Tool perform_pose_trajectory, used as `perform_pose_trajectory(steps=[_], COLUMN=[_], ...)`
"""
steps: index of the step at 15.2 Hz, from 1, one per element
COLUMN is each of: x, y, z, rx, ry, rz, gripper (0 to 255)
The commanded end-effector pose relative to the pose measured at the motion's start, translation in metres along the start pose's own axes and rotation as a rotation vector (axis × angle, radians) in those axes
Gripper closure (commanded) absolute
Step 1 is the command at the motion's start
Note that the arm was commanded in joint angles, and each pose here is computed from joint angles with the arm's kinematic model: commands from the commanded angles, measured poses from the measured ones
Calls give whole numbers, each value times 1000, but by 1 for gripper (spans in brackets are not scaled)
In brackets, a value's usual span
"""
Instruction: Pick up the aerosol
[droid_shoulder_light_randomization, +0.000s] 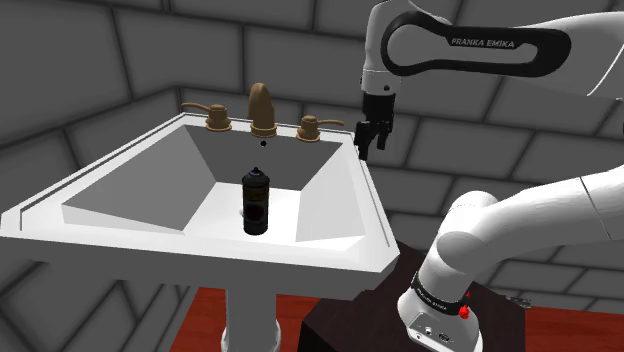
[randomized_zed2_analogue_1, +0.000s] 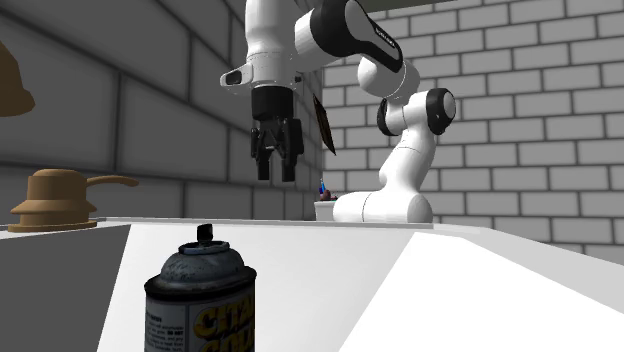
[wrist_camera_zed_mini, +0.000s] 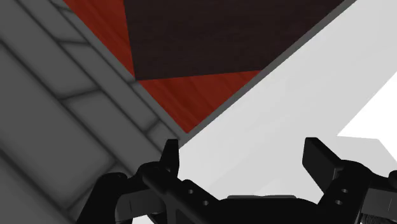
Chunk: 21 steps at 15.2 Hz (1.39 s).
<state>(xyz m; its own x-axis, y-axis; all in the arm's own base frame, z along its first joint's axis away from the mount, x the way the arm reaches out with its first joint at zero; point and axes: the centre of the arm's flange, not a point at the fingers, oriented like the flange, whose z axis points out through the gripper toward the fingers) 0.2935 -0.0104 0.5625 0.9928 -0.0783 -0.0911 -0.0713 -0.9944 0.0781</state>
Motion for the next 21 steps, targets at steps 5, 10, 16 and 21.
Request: perform_pose_trajectory(steps=[5,10,16,21], x=[28,59,90,108], y=[-20,-51,-98,-142], z=[18,36,51,60], rx=[26,59,98,130], ry=[102,230,383,510], rz=[-164,-369,-615,-820], gripper=[0,0,0,0])
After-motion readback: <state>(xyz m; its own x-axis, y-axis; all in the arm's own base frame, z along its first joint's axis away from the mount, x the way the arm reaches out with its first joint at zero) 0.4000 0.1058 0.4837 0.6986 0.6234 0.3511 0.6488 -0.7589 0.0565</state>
